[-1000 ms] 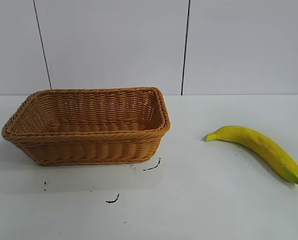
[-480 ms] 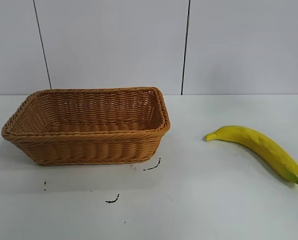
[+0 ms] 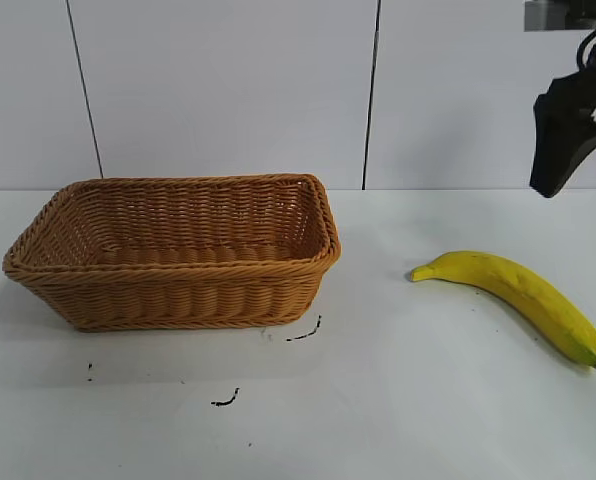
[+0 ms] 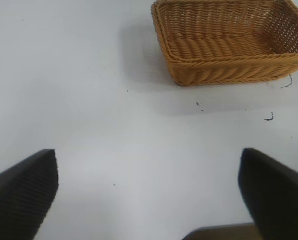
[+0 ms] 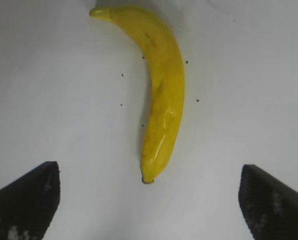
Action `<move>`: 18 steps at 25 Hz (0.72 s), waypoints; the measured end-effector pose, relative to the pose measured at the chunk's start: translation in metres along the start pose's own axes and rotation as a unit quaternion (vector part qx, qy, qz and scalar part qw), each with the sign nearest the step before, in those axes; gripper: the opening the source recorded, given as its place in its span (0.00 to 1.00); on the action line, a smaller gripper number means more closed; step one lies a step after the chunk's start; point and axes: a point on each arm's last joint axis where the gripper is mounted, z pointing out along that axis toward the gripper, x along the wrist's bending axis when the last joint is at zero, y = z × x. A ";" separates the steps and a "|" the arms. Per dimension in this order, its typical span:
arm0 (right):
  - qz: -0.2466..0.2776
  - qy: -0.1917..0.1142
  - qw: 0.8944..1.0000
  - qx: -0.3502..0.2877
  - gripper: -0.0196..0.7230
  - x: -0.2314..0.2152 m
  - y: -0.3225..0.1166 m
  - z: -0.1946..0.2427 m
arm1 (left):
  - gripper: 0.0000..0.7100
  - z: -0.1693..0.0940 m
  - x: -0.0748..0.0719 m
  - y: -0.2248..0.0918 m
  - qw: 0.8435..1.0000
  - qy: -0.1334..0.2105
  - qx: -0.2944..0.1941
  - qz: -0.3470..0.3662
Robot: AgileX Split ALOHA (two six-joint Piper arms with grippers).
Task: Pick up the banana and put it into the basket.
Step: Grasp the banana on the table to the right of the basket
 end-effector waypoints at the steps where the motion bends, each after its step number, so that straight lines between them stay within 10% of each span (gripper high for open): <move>1: -0.001 -0.001 1.000 -0.001 0.96 -0.001 0.002 0.007 | 0.98 0.000 0.000 0.000 1.000 0.000 0.000 0.000; 18: 0.008 0.012 0.998 0.057 0.96 -0.015 0.001 0.121 | 0.98 0.000 0.000 0.000 1.000 0.000 0.000 0.000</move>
